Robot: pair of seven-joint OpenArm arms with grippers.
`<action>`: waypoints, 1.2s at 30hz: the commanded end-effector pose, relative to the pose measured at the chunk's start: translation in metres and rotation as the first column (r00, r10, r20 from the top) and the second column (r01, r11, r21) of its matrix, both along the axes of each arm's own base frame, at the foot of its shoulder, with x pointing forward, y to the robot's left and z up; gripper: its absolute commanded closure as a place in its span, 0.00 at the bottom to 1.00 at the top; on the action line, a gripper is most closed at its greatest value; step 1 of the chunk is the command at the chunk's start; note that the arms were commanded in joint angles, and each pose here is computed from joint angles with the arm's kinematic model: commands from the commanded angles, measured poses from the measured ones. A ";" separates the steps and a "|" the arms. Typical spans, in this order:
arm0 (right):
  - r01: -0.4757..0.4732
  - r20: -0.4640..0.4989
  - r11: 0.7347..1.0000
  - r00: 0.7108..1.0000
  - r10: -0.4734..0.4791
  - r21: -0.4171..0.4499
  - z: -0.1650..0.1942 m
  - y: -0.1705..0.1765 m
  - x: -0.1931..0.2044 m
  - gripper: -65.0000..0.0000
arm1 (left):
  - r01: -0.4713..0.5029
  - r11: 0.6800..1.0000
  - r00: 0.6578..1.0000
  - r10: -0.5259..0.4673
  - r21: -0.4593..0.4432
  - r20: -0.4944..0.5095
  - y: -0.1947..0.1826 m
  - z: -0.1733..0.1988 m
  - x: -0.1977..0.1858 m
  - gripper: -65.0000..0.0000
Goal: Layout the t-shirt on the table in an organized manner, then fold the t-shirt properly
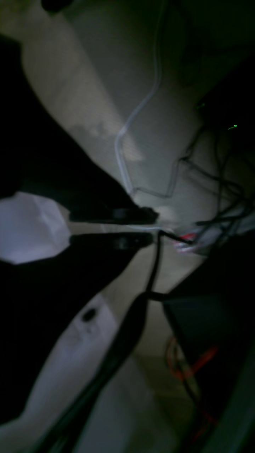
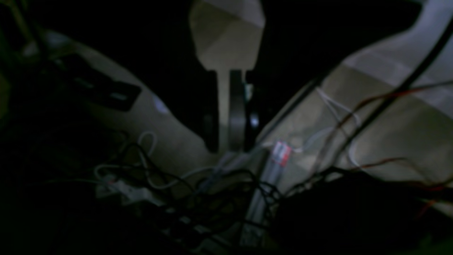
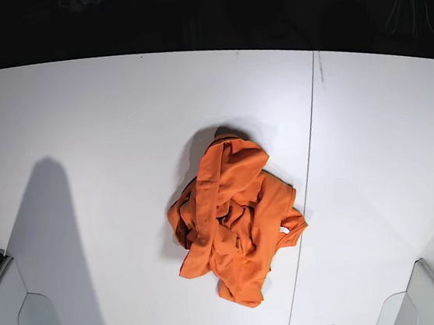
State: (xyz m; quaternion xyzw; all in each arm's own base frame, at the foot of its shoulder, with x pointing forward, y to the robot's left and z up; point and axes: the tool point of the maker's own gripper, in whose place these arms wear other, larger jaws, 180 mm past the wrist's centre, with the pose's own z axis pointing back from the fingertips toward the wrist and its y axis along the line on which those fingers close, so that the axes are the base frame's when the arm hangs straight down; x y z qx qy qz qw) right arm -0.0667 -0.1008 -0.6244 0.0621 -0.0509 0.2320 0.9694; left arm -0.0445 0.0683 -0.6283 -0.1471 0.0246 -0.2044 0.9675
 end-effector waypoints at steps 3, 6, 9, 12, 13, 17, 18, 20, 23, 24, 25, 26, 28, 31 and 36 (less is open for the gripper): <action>-0.009 0.070 0.999 0.998 0.007 0.034 0.023 -0.001 0.000 0.93 | -0.038 0.998 0.996 0.041 -0.043 0.077 -0.003 0.022 0.002 0.92; -0.021 0.141 0.998 0.990 0.012 0.060 0.050 -0.003 0.006 0.93 | -0.091 0.994 0.980 0.099 -0.057 0.172 0.005 0.048 0.017 0.82; -0.033 0.223 0.994 0.975 0.010 0.100 0.082 0.000 0.021 0.93 | -0.133 0.988 0.953 0.149 -0.078 0.264 0.018 0.079 0.038 0.79; -0.047 0.313 0.987 0.950 -0.003 0.151 0.118 0.008 0.043 0.93 | -0.162 0.977 0.917 0.200 -0.136 0.345 0.030 0.118 0.065 0.79; -0.054 0.341 0.985 0.940 -0.006 0.164 0.129 0.010 0.051 0.93 | -0.174 0.972 0.902 0.221 -0.155 0.371 0.034 0.131 0.074 0.79; -0.081 0.459 0.979 0.888 -0.014 0.186 0.171 0.017 0.087 0.93 | -0.182 0.964 0.849 0.253 -0.192 0.465 0.053 0.184 0.112 0.79; -0.087 0.483 0.977 0.875 -0.018 0.195 0.180 0.020 0.096 0.93 | -0.178 0.966 0.836 0.249 -0.188 0.488 0.059 0.196 0.120 0.79; -0.095 0.520 0.973 0.854 -0.027 0.208 0.196 0.027 0.112 0.93 | -0.163 0.971 0.810 0.234 -0.176 0.538 0.071 0.217 0.136 0.79; -0.113 0.598 0.964 0.800 -0.056 0.242 0.226 0.037 0.140 0.93 | -0.134 0.976 0.760 0.212 -0.171 0.614 0.084 0.246 0.158 0.79; -0.113 0.620 0.959 0.781 -0.077 0.260 0.236 0.040 0.151 0.93 | -0.123 0.977 0.743 0.208 -0.175 0.636 0.086 0.255 0.166 0.79; -0.112 0.642 0.954 0.760 -0.099 0.280 0.245 0.043 0.162 0.93 | -0.112 0.978 0.728 0.202 -0.177 0.655 0.088 0.263 0.171 0.78; -0.112 0.662 0.948 0.740 -0.120 0.298 0.253 0.045 0.173 0.93 | -0.100 0.979 0.716 0.196 -0.179 0.670 0.090 0.270 0.177 0.74; -0.116 0.699 0.938 0.698 -0.157 0.327 0.266 0.049 0.197 0.93 | -0.071 0.980 0.684 0.183 -0.184 0.706 0.091 0.282 0.188 0.62; -0.114 0.743 0.930 0.638 -0.201 0.350 0.280 0.052 0.238 0.93 | -0.031 0.982 0.629 0.166 -0.189 0.759 0.095 0.297 0.213 0.47; -0.103 0.796 0.916 0.537 -0.277 0.388 0.314 0.067 0.306 0.72 | 0.026 0.979 0.499 0.163 -0.203 0.851 0.100 0.334 0.272 0.46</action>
